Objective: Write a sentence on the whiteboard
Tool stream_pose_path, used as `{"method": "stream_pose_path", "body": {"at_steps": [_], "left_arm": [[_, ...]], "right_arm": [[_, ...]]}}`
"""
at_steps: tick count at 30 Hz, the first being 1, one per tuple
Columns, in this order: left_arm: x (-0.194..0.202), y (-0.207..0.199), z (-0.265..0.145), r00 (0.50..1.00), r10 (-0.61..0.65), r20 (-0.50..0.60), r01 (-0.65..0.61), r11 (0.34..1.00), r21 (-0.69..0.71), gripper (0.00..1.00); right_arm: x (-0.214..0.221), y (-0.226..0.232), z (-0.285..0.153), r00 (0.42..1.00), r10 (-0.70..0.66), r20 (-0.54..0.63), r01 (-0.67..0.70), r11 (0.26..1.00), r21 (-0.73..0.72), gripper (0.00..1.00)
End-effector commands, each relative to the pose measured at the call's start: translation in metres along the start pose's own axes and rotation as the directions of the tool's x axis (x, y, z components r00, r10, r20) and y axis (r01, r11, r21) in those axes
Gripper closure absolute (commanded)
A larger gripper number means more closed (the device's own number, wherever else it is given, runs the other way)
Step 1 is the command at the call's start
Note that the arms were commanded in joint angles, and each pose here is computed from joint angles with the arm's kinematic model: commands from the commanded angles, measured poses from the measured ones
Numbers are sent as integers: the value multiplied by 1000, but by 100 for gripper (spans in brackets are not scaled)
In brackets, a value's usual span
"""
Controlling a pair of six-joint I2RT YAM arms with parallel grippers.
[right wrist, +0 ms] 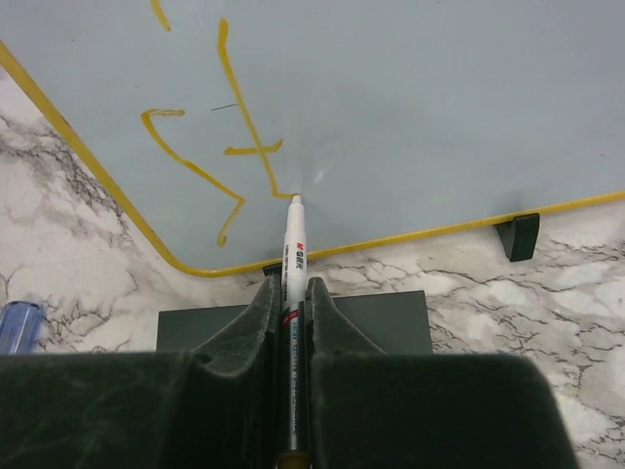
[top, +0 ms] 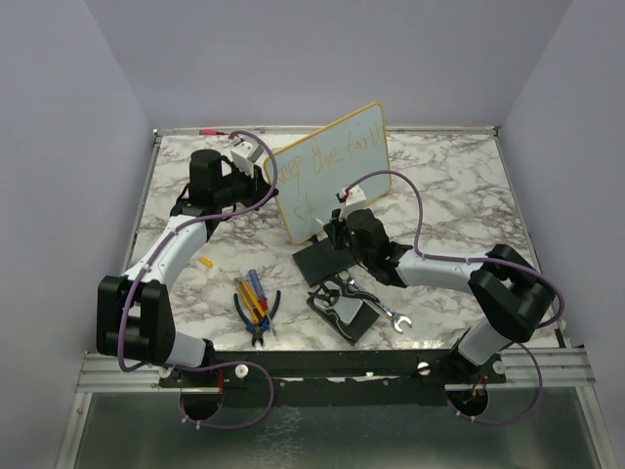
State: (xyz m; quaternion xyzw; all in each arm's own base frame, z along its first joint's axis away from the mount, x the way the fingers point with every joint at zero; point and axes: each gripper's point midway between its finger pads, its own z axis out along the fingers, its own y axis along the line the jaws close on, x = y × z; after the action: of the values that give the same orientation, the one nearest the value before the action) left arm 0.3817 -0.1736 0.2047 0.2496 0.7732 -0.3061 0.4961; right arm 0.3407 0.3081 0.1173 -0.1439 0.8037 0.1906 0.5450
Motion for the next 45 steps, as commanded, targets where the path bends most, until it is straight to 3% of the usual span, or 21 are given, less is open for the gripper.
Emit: {"method": "stream_pose_path", "body": {"at_steps": [1,18,45], "left_arm": [[48,-14,1,987,-59,-149,67,997,45,100],[47,-15,0,987,-58,-147,65,997,46,100],[48,-14,1,987,-60,-150,67,997,44,100]], "right_arm": [[-13,-12,0,999,7,34,-10,997,76,99],[-51,-6,-29,991,4,133,-6,1000,14,99],[-51,7,6,992,-52,119,51,999,4,99]]}}
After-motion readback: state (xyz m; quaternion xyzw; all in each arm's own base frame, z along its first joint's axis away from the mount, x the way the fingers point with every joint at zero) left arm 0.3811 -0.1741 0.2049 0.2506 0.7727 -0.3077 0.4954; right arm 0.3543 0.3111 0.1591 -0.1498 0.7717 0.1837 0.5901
